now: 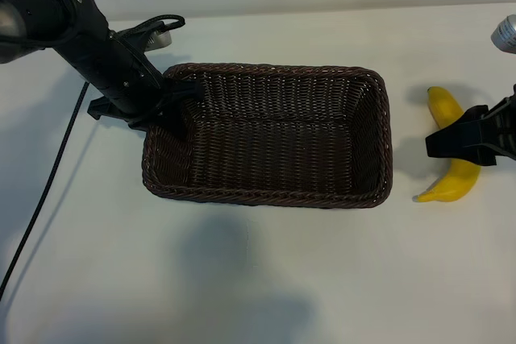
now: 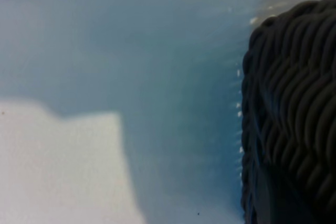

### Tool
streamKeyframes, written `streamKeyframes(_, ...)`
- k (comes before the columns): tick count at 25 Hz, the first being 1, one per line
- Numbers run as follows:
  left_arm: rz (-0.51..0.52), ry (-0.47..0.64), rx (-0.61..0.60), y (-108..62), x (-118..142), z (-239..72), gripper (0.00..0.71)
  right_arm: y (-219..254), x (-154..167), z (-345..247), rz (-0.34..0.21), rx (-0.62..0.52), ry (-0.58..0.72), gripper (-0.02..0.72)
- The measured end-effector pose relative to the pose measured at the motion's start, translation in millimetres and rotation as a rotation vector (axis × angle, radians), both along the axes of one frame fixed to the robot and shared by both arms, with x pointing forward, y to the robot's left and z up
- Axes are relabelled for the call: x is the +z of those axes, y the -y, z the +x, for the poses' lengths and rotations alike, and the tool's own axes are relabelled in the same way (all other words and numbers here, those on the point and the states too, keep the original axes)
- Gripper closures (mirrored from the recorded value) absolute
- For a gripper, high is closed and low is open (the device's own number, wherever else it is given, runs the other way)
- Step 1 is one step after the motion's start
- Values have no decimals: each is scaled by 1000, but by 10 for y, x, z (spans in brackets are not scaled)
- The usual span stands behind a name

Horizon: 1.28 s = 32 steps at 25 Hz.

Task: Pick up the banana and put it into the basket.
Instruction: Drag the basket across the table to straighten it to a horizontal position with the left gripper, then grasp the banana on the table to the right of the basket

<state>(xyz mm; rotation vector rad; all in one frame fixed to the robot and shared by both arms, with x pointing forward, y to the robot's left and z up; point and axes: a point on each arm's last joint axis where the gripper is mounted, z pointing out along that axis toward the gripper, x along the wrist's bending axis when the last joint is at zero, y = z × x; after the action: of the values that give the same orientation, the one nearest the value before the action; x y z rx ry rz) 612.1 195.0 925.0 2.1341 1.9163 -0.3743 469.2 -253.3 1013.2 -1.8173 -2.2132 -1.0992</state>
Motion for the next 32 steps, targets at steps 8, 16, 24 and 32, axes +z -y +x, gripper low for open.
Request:
streamKeyframes(8,-14,-19,20,13,10,-7,317,0,0,0,0,0,0,119)
streamKeyframes(16,-4,-85,9,11,44,-50,157,0,0,0,0,0,0,119)
streamKeyframes(24,3,-70,-14,31,354,93,156,2,-2,-1,-4,2,0,119)
streamKeyframes(32,134,16,18,-90,785,302,154,2,-2,-2,-4,3,-1,119)
